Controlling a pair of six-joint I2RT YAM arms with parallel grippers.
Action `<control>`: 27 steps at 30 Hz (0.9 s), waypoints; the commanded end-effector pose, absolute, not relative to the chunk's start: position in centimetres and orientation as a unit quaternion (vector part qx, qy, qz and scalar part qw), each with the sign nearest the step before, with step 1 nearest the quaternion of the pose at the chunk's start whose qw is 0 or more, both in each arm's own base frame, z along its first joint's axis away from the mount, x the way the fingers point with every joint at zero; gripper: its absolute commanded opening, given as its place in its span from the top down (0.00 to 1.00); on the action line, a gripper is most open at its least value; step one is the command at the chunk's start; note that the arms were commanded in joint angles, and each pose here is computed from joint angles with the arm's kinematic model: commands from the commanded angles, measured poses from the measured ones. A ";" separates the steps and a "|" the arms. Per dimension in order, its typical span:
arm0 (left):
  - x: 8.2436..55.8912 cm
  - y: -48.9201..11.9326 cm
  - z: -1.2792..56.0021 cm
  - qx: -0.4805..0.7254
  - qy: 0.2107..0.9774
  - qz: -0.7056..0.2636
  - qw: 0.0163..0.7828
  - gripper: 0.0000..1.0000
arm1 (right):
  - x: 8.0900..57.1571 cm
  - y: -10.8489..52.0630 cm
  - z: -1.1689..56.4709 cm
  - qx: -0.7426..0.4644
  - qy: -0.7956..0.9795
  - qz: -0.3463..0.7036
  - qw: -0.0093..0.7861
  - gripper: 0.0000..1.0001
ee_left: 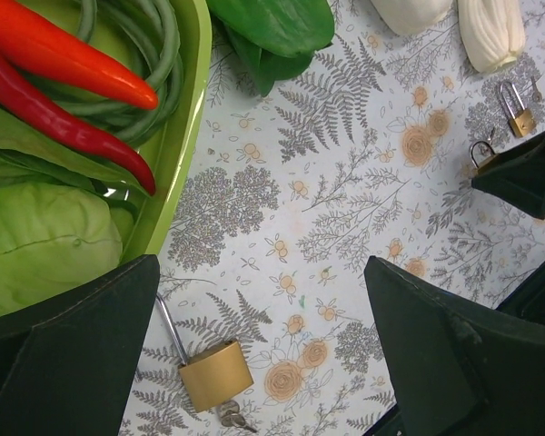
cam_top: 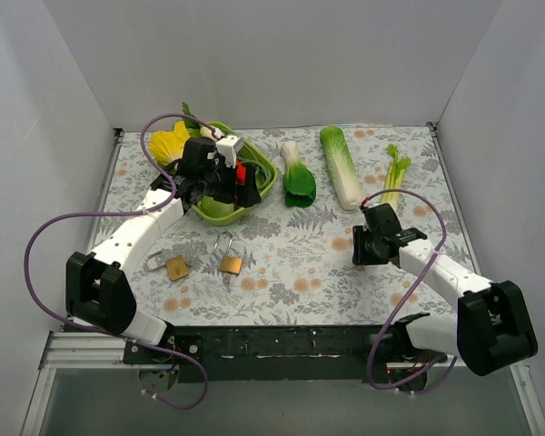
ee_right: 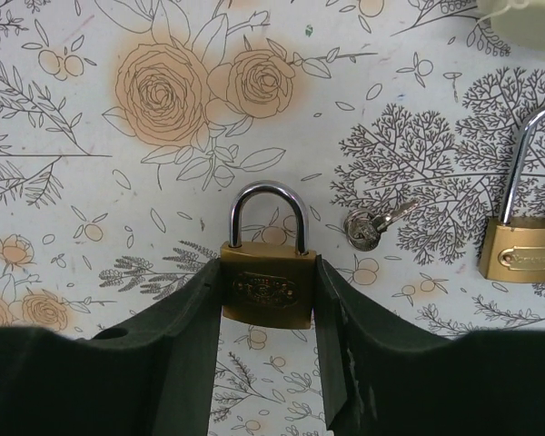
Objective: Lock with the key
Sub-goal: Place the lock at the center of the board.
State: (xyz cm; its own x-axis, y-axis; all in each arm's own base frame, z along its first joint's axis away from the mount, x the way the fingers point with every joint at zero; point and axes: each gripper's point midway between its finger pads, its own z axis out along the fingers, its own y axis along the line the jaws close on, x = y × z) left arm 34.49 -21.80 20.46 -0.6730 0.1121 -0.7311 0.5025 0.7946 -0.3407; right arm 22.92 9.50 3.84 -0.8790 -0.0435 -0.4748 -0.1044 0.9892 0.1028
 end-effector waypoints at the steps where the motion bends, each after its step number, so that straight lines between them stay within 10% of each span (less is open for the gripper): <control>1: 34.5 -21.8 22.3 0.199 0.863 -0.270 0.378 0.02 | 25.6 10.2 5.4 -0.014 0.957 0.067 0.281 0.99; 10: 34.2 -21.4 22.5 0.207 0.860 -0.265 0.384 0.02 | 26.1 10.5 4.1 0.008 0.964 0.061 0.257 0.98; 27: 34.4 -20.2 21.4 0.160 0.875 -0.292 0.351 0.02 | 24.5 10.3 2.7 0.041 0.976 0.053 0.205 0.29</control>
State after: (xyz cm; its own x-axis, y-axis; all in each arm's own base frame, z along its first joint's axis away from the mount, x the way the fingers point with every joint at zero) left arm 34.59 -20.61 20.47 -0.6947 0.1040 -0.7117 0.4930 0.7894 -0.3659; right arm 24.14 10.29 2.14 -0.9108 0.0776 -0.4055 0.0284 0.9916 0.1259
